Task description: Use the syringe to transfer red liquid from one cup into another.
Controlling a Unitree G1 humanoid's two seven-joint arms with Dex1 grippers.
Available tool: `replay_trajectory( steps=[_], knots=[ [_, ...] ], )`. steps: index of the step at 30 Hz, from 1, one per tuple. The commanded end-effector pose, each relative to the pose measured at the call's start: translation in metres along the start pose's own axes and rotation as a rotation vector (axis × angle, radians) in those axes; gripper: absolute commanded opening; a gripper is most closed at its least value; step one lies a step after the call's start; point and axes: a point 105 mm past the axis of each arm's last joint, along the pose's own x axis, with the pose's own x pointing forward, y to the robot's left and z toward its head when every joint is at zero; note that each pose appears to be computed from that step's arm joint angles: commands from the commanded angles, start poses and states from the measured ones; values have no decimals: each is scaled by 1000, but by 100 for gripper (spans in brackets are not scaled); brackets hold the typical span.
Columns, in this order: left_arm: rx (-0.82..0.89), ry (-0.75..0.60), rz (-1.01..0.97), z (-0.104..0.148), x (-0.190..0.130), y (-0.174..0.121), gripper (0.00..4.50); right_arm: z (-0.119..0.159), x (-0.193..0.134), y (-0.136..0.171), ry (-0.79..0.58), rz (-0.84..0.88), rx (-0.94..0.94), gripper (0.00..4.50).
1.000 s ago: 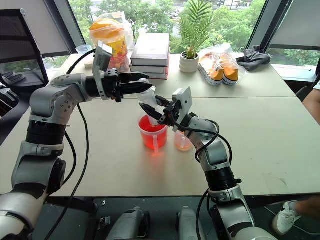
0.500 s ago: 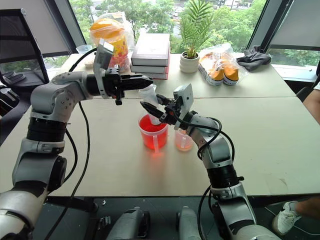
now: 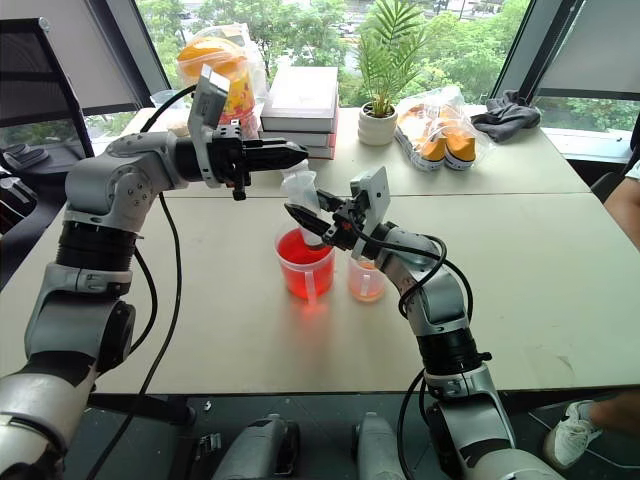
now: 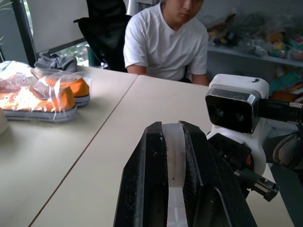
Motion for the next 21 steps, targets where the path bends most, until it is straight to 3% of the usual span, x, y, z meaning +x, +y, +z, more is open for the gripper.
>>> replay_trajectory(
  steps=[1,14,18,21],
  knots=[
    [192,-113,124,58,-20,12,11,-13,2,19,43,89,24,142],
    [182,-100,106,50,-18,10,11,3,5,18,4,90,-6,142],
    [139,-76,72,37,-18,5,167,21,8,15,-36,84,-35,142],
    [131,-50,61,27,-20,2,330,33,9,12,-61,80,-50,142]
  ],
)
